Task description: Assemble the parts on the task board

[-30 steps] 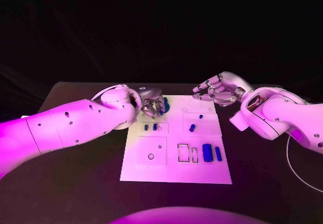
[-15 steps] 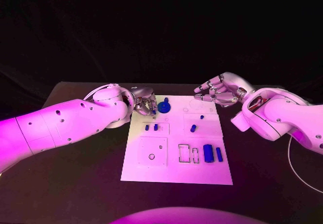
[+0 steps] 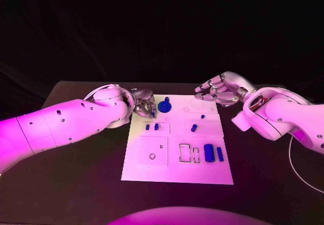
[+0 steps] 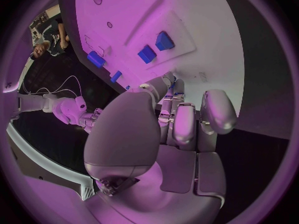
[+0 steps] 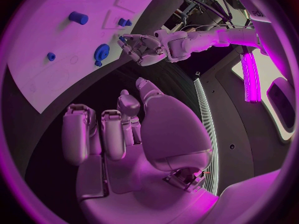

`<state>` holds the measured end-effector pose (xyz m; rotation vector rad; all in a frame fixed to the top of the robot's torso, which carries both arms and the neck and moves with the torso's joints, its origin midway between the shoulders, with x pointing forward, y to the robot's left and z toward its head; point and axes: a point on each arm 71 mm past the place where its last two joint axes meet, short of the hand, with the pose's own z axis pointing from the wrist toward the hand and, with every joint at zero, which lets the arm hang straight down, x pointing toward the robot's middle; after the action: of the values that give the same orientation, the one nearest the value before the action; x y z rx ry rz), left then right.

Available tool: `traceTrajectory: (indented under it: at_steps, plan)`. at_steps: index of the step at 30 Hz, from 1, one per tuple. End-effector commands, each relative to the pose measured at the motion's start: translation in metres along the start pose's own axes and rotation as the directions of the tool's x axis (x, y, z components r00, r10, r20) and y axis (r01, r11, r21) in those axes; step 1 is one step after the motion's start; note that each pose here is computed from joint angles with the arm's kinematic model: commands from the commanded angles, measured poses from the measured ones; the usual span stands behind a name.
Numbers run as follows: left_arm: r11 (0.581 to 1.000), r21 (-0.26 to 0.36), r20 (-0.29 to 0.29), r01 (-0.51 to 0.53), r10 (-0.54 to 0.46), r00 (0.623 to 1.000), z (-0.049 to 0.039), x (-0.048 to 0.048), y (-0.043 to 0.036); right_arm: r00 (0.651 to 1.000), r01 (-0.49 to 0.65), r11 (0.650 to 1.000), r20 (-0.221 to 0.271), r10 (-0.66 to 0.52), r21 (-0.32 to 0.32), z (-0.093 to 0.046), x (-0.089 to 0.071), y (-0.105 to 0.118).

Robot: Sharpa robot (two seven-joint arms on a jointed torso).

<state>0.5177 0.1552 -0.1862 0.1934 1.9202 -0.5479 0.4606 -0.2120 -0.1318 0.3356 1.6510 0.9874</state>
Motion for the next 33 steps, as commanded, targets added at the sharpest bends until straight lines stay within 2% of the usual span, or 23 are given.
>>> traceTrajectory:
  at_steps: [1,21,33]
  plan:
    - [1.0,-0.001,-0.037,-0.008,0.007,0.999,0.0012,0.0037,-0.0014,1.0,0.005,1.0,-0.013,-0.005,-0.005,0.0001,0.0017,0.0008]
    - [1.0,0.015,-0.041,-0.008,0.009,0.999,0.0029,0.0067,-0.0061,1.0,0.005,1.0,-0.015,-0.005,-0.003,0.0002,0.0017,0.0005]
    - [1.0,-0.02,-0.072,-0.02,0.019,0.997,0.0057,0.0095,-0.0026,1.0,0.005,1.0,-0.016,-0.005,-0.004,0.0003,0.002,0.0009]
